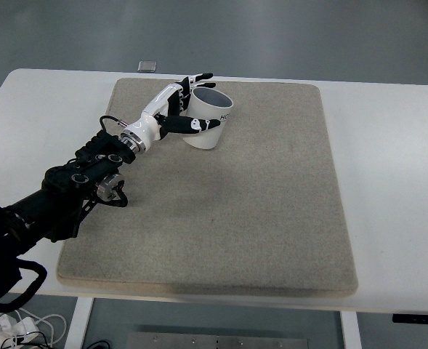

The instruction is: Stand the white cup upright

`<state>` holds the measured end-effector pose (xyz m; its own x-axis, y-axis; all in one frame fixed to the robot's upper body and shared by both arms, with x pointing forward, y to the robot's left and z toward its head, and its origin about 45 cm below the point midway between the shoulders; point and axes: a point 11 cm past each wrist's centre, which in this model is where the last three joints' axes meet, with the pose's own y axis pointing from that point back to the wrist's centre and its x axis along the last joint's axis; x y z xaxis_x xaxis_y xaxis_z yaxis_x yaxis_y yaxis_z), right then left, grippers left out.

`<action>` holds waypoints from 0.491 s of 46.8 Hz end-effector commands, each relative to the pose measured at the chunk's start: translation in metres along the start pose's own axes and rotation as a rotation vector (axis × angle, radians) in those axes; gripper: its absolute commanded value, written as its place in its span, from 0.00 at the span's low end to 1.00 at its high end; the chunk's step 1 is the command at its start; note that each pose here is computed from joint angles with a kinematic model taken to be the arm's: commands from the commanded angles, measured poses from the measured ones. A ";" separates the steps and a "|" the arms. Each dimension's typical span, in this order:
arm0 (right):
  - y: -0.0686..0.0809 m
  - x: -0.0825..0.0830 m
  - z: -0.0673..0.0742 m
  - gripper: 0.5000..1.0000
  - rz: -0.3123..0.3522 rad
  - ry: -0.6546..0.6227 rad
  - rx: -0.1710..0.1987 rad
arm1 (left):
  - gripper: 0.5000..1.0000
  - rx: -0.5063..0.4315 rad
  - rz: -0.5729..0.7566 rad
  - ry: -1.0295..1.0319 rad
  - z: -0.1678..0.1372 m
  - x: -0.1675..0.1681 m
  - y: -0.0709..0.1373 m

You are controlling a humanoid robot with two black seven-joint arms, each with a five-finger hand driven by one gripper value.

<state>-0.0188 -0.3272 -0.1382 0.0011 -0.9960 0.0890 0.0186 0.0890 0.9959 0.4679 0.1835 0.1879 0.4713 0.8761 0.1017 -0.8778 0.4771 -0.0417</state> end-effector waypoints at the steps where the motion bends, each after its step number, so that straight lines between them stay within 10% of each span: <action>1: 0.000 0.000 0.000 0.90 0.000 0.000 -0.001 | 0.92 -0.002 0.002 0.004 0.000 0.000 0.000; 23: 0.000 0.000 0.000 0.90 0.000 0.000 0.001 | 0.93 -0.010 0.003 0.012 0.003 -0.001 -0.001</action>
<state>-0.0188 -0.3272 -0.1382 0.0011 -0.9960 0.0891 0.0186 0.0891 0.9959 0.4681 0.1821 0.1899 0.4703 0.8780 0.0887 -0.8782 0.4755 -0.0507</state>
